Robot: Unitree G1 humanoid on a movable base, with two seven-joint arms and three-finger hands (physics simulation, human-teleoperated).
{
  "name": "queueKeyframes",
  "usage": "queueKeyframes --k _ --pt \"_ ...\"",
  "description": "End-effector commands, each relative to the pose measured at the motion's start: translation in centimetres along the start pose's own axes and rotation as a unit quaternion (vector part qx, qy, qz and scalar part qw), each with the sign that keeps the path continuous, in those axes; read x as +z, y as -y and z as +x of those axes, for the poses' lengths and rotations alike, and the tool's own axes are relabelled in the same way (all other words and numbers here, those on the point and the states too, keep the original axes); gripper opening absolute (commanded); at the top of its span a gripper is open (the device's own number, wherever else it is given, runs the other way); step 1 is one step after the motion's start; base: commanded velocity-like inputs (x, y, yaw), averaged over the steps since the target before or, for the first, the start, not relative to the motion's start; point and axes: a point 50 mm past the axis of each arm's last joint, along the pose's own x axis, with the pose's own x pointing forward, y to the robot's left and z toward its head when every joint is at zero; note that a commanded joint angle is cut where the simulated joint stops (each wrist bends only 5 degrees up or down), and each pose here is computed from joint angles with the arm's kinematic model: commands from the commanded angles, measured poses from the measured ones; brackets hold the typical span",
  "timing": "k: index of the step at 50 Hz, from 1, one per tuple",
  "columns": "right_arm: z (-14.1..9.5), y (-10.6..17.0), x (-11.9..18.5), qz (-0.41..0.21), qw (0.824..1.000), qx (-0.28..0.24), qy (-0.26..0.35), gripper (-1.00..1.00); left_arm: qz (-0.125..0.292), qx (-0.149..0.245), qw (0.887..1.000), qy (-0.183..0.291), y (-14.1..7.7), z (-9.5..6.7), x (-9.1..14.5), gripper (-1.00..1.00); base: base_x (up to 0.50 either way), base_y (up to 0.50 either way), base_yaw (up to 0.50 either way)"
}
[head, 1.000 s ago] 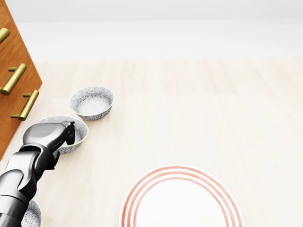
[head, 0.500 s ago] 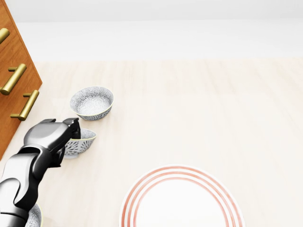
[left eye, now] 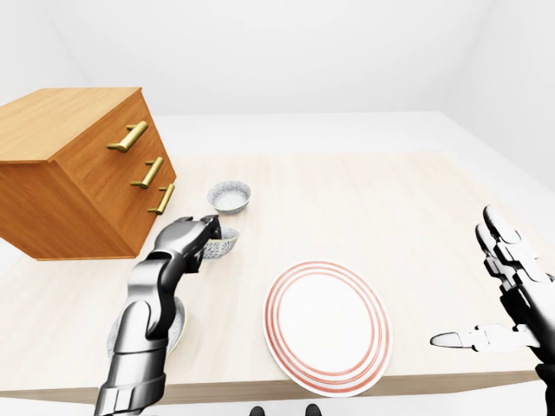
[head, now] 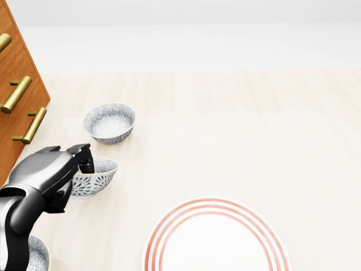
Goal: Put the bowl in the middle on the plate.
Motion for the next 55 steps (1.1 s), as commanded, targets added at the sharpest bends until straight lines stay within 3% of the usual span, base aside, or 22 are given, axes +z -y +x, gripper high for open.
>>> queueKeyframes --k 1,18,28,55 --pt "0.0 -0.1 -0.2 0.002 1.0 0.0 -0.004 1.0 -0.004 0.03 0.999 0.017 -1.3 -1.7 0.7 -1.0 0.0 0.0 0.0" --pt "0.0 -0.2 -0.5 0.004 1.0 0.003 -0.01 1.0 -0.033 0.088 0.993 0.077 -2.6 -3.4 3.6 -1.0 0.0 0.0 0.0" --pt "0.0 -0.2 -0.7 0.009 1.0 0.003 -0.016 1.0 -0.038 0.112 0.986 0.12 -3.4 -5.2 5.9 -1.0 0.0 0.0 0.0" --pt "0.0 -0.3 -0.8 0.008 1.0 0.005 -0.018 1.0 -0.062 0.136 0.969 0.195 -3.1 -6.6 9.5 -1.0 0.0 0.0 0.0"
